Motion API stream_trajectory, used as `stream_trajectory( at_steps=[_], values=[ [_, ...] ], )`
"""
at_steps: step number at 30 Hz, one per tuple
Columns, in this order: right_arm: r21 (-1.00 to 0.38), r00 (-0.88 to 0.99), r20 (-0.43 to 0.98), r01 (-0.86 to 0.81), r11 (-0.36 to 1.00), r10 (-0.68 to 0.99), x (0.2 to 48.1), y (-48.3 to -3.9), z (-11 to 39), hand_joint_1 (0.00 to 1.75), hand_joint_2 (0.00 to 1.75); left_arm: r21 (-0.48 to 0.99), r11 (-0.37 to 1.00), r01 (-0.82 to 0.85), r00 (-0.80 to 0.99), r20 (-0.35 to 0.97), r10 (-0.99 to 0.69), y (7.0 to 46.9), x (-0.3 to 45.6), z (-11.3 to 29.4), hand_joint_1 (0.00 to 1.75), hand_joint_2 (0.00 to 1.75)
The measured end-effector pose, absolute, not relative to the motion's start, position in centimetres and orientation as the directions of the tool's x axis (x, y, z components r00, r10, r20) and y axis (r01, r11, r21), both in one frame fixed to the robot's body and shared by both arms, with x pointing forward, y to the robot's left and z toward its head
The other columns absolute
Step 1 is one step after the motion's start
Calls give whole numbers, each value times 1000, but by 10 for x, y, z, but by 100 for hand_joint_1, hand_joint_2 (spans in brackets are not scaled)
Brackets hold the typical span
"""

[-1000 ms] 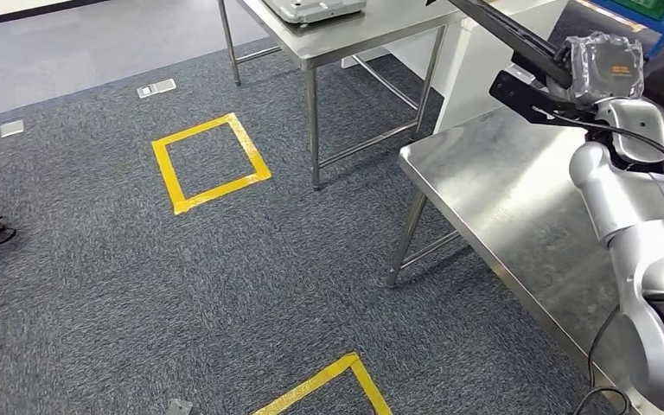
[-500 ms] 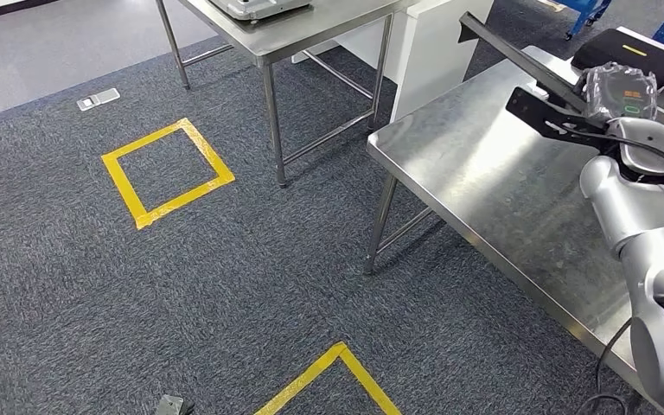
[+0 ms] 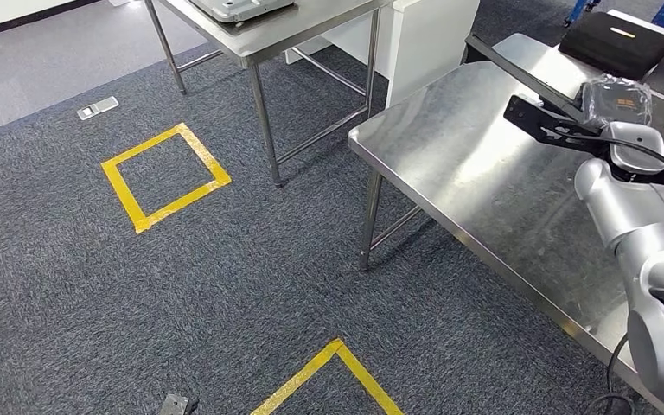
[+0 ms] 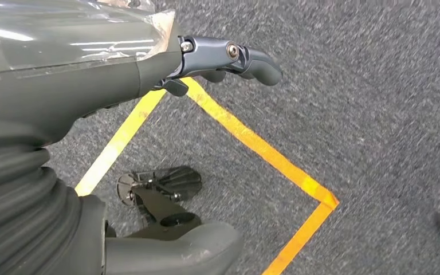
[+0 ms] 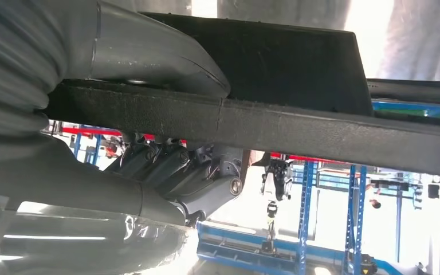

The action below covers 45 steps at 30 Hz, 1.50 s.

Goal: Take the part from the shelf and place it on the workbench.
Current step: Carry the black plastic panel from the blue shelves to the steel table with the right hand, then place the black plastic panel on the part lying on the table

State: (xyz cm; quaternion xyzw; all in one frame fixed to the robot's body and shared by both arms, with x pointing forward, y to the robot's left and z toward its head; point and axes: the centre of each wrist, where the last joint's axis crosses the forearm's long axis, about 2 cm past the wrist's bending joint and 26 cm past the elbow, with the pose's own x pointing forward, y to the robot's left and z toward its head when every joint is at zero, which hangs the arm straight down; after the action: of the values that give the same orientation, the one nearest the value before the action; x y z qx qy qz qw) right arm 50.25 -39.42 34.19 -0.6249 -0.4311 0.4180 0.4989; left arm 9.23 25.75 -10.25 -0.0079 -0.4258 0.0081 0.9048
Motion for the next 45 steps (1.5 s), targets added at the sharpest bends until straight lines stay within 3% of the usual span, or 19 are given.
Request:
stream_trajectory(
  at_steps=[45],
  values=[
    [-972,445,-188,45,-232,875,500,-411,344,159,175,14,999,-38,620,784,13,258,92,-103,0,175]
  ],
)
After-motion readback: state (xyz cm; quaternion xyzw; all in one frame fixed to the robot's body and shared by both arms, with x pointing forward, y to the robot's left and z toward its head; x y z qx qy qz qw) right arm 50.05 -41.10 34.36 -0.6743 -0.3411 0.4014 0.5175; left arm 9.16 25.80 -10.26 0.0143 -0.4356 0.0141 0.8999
